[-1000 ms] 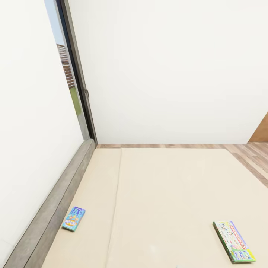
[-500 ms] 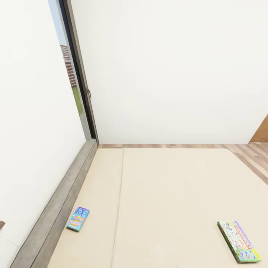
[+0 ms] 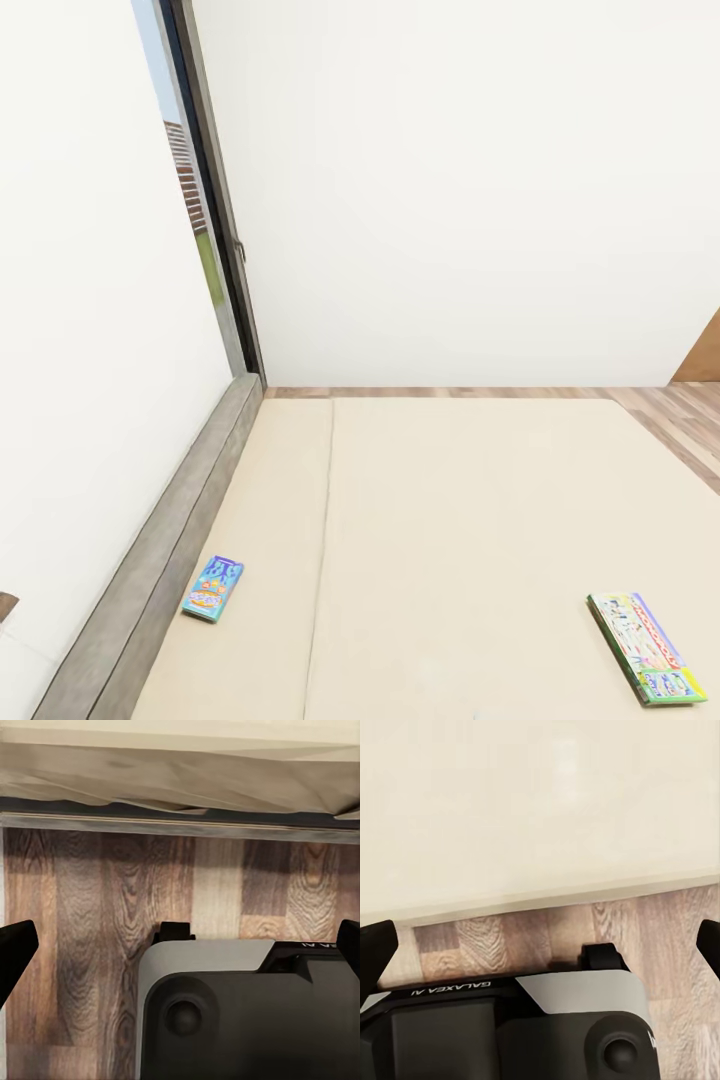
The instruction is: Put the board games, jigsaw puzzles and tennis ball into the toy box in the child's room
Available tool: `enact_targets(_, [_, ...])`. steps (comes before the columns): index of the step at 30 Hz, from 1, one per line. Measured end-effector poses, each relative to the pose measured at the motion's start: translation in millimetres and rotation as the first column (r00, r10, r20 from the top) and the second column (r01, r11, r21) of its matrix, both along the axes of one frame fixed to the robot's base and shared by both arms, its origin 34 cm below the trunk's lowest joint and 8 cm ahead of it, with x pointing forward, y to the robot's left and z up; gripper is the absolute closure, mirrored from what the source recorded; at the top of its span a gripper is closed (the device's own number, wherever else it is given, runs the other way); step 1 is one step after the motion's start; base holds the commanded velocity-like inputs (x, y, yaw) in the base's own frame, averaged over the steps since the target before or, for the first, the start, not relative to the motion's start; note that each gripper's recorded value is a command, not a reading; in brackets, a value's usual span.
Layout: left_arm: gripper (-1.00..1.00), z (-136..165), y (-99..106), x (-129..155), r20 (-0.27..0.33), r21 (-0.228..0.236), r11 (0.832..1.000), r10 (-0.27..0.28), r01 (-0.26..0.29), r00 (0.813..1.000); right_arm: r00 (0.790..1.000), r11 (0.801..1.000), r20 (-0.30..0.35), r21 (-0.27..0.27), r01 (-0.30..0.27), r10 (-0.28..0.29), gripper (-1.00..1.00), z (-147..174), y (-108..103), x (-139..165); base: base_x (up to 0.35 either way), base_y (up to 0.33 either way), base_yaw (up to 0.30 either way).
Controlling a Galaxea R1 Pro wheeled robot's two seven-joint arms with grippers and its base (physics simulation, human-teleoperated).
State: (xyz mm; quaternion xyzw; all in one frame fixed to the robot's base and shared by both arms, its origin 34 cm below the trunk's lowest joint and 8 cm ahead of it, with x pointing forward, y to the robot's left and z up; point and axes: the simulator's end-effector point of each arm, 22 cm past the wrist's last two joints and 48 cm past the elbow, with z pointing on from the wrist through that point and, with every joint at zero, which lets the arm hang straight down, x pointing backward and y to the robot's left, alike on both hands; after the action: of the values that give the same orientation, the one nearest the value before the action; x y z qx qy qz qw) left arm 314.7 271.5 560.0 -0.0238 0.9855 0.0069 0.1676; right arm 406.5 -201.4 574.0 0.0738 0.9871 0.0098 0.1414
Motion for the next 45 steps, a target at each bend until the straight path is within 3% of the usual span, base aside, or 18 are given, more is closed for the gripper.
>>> enact_targets(15, [-1.00,-0.3,2.6,-1.0,-0.006,0.004,1.000,0.007,-0.007,1.000,1.000,1.000,-0.001,0.002,0.005,-0.005,-1.00,0.0,0.6,-0.1,0.000,0.000,0.000])
enact_targets(23, [-1.00,1.4,10.6,16.4,-0.009,0.011,1.000,0.015,-0.015,1.000,1.000,1.000,-0.002,0.002,0.006,-0.006,-1.00,-0.1,0.3,-0.3,0.000,0.000,0.000])
enact_targets(34, [-1.00,29.5,14.3,133.9,0.013,0.005,1.000,0.021,-0.021,1.000,1.000,1.000,-0.002,0.002,0.005,-0.005,-1.00,0.0,0.7,-0.5,0.000,0.000,0.000])
enact_targets(45, [-1.00,65.9,25.0,220.5,0.039,-0.002,0.999,0.053,-0.053,0.998,1.000,1.000,-0.001,0.003,0.004,-0.004,-1.00,0.0,1.0,-0.2,0.000,0.000,0.000])
